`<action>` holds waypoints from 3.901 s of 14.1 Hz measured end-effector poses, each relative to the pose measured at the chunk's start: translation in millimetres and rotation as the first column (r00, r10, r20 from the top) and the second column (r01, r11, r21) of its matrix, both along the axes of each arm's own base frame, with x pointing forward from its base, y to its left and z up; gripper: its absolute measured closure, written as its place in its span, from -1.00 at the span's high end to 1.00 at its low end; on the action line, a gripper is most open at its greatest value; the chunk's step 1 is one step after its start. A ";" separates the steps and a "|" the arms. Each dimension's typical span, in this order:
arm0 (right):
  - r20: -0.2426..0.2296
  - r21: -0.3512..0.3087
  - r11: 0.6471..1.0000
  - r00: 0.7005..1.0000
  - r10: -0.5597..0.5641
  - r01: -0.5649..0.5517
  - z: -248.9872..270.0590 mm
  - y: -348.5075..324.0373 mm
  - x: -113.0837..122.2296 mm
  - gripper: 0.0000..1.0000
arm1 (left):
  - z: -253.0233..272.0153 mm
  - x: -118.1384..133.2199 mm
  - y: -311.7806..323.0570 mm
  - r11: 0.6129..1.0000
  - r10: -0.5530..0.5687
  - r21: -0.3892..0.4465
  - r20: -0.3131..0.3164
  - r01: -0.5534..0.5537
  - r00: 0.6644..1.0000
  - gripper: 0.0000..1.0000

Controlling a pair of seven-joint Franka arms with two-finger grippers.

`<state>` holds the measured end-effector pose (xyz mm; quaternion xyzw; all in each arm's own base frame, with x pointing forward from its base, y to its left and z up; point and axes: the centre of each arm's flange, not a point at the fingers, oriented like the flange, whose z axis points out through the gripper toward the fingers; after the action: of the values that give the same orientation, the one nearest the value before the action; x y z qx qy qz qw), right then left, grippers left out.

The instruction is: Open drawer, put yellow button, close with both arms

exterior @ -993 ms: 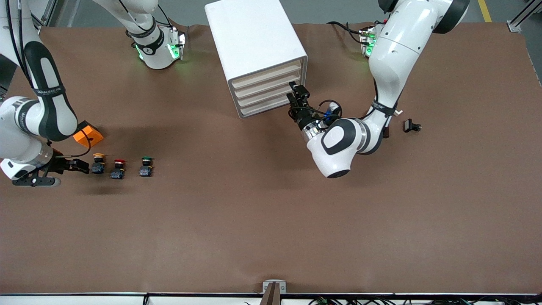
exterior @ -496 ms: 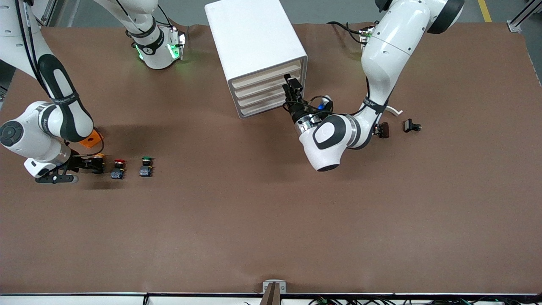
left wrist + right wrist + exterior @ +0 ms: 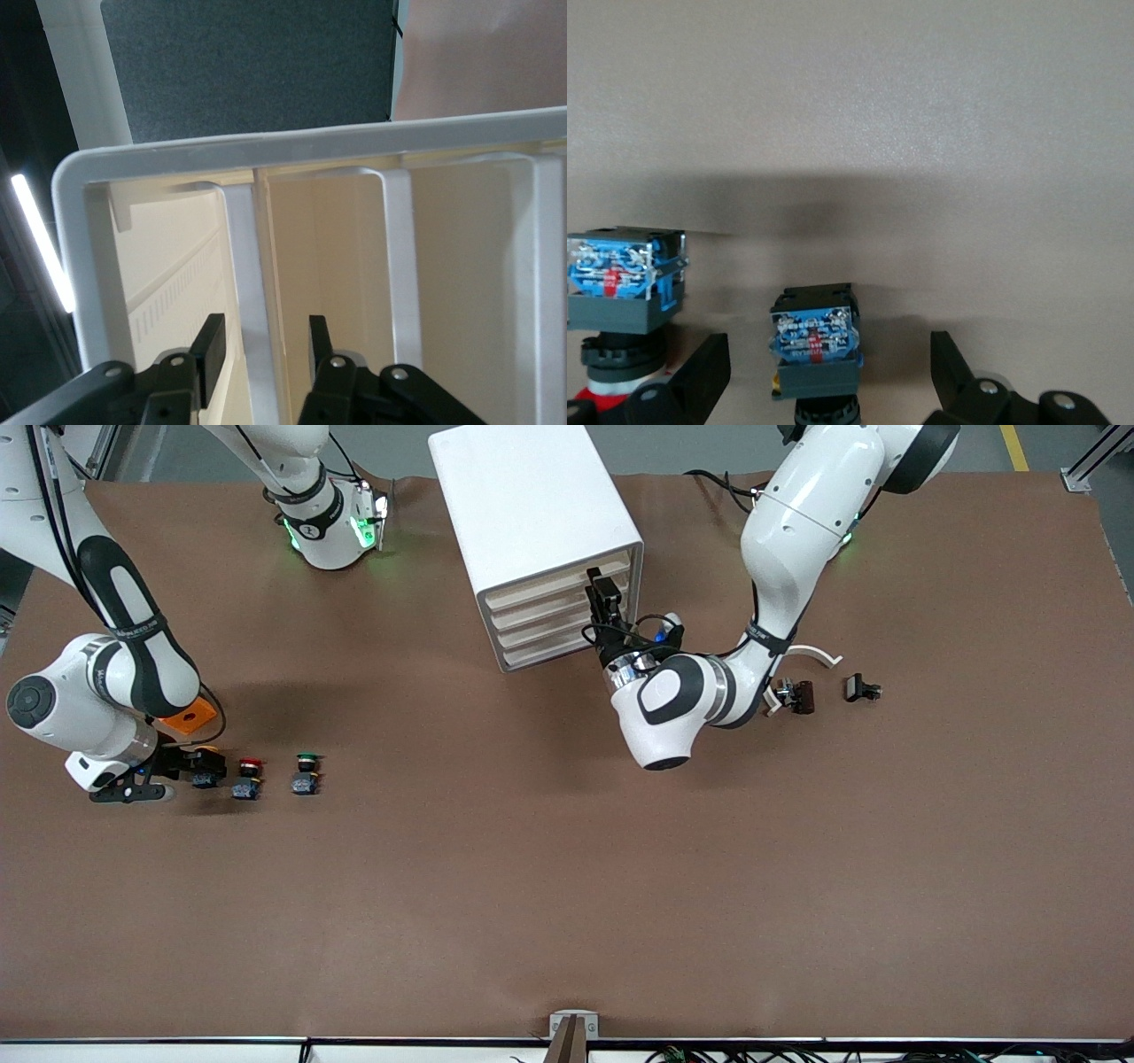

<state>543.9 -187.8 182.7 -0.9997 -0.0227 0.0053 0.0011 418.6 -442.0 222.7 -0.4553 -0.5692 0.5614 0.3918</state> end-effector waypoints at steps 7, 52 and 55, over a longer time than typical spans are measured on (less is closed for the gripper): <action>-0.002 0.004 1.000 1.000 0.007 -0.007 -1.1 3.5 0.1 1.00 | 3.0 -1.2 -1.0 1.000 0.000 0.019 -0.017 0.001 1.000 -0.70; -0.227 0.007 0.565 0.551 -0.803 0.825 321.0 493.1 -2.3 -0.17 | 84.2 194.2 231.8 0.923 0.104 -0.355 0.598 0.147 0.795 1.00; -0.226 -0.015 0.525 0.509 -0.831 0.851 314.7 544.5 -28.7 -0.17 | 98.9 218.4 268.6 0.829 0.105 -0.424 0.758 0.364 0.644 1.00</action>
<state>515.2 356.8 497.4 -0.8773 0.4649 0.1059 0.0546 637.0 -173.4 321.7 -0.7786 -0.4605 0.4260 0.0151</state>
